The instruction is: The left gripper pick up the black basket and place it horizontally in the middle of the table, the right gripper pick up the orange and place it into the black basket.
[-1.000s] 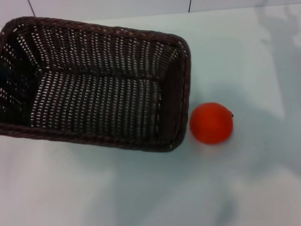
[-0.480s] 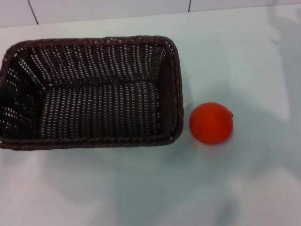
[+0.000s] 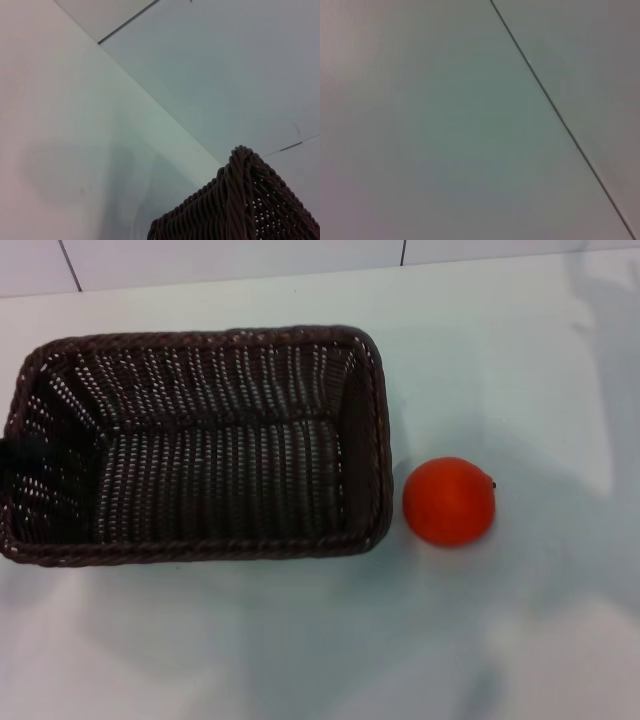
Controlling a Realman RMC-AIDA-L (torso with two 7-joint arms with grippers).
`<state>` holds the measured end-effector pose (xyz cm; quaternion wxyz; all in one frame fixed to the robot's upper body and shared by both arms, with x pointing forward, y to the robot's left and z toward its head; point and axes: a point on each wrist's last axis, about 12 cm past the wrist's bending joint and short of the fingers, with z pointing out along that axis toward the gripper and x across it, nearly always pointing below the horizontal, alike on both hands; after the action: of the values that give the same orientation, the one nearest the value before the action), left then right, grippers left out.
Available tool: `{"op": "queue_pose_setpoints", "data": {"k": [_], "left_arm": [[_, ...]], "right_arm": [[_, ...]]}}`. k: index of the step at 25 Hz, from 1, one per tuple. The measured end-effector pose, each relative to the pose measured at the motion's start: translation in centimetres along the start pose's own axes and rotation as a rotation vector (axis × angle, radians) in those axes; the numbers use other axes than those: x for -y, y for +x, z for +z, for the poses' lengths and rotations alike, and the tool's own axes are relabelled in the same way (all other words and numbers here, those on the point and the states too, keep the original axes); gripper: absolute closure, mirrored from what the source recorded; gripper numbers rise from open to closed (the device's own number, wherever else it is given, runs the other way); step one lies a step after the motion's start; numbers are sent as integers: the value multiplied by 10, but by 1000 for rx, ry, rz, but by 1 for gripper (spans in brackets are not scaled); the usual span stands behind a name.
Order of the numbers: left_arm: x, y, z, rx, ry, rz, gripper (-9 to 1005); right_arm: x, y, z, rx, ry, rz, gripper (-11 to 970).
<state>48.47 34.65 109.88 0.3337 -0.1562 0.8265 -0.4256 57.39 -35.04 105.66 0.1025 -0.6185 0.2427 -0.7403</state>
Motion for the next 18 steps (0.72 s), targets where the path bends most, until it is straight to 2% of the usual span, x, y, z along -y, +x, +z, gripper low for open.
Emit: {"op": "queue_pose_setpoints", "data": {"k": [7,13,18], "left_arm": [[-4,4,3,-9,-3,-2,815],[-3,10,13,-46,8,-3,811],[-8,14,18,-45,-4,-42,808]], "right_arm": [[0,-1,0,2,-1,2,182],[1,-1,0,2,2,1,182],[3,0,2,-3,14,-3,183]]}}
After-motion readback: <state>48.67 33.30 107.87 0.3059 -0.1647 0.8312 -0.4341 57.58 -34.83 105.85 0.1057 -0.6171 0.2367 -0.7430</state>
